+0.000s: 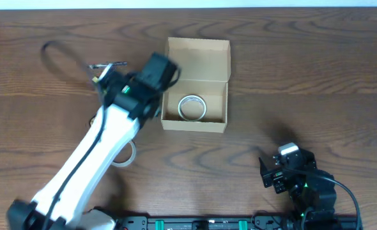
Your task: Pack container
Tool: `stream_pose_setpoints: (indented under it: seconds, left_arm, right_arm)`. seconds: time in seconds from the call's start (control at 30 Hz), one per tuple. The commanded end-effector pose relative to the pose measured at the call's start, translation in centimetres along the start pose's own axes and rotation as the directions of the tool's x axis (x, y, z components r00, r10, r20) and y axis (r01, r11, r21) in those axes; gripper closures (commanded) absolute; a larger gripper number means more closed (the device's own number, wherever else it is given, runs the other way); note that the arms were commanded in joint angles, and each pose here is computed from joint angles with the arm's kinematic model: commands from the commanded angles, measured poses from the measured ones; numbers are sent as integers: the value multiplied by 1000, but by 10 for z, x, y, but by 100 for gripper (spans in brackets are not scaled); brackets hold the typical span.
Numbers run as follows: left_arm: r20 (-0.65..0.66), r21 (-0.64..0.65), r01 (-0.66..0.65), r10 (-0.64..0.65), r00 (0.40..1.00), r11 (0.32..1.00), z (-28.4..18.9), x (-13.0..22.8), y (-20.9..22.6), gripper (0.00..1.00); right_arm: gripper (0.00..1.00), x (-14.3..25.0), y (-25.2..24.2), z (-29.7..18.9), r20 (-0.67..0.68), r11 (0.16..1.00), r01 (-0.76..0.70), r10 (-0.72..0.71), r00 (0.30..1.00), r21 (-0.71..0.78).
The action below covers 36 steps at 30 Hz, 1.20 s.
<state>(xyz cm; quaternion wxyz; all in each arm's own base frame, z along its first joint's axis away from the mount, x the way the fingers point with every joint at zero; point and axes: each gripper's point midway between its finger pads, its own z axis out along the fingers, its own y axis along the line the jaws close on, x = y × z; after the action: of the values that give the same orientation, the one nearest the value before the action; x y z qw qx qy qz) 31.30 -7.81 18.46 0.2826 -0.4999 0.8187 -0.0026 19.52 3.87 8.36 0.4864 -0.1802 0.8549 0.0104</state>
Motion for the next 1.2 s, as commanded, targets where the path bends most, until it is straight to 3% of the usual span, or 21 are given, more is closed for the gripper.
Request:
stream_pose_setpoints:
  seconds: [0.0, 0.07, 0.1, 0.17, 0.27, 0.43, 0.77, 0.87, 1.03, 1.17]
  left_arm:
    - [31, -108, 215, -213, 977, 971, 23, 11, 58, 48]
    - [13, -175, 339, -343, 939, 924, 34, 29, 99, 42]
    - [-4, -213, 389, -399, 917, 896, 39, 40, 116, 30]
    - [-29, -272, 465, -490, 871, 843, 49, 60, 145, 27]
    - [-44, -297, 497, -531, 846, 816, 62, 75, 166, 24]
    - [-45, -291, 500, -533, 845, 816, 75, 82, 175, 3]
    - [2, -340, 508, -539, 842, 792, 94, 84, 183, 4]
    - [-1, -350, 518, -553, 833, 780, 103, 88, 180, 0]
    - [-23, -413, 543, -604, 797, 731, 113, 95, 182, 23]
    - [-41, -471, 549, -638, 769, 691, 116, 100, 188, 32]
  right_arm:
    - [1, 1, -2, 0, 0, 1000, -14, 14, 1000, 10]
    - [1, 1, -2, 0, 0, 1000, -14, 14, 1000, 10]
    - [1, 1, -2, 0, 0, 1000, -14, 14, 1000, 10]
    - [1, 1, -2, 0, 0, 1000, -14, 14, 1000, 10]
    - [1, 1, -2, 0, 0, 1000, -14, 14, 1000, 10]
    - [1, 1, -2, 0, 0, 1000, -14, 14, 1000, 10]
    - [1, 1, -2, 0, 0, 1000, -14, 14, 1000, 10]
    - [1, 1, -2, 0, 0, 1000, -14, 14, 1000, 10]
    - [1, 1, -2, 0, 0, 1000, -14, 14, 1000, 10]
    - [1, 1, -2, 0, 0, 1000, -14, 14, 1000, 10]
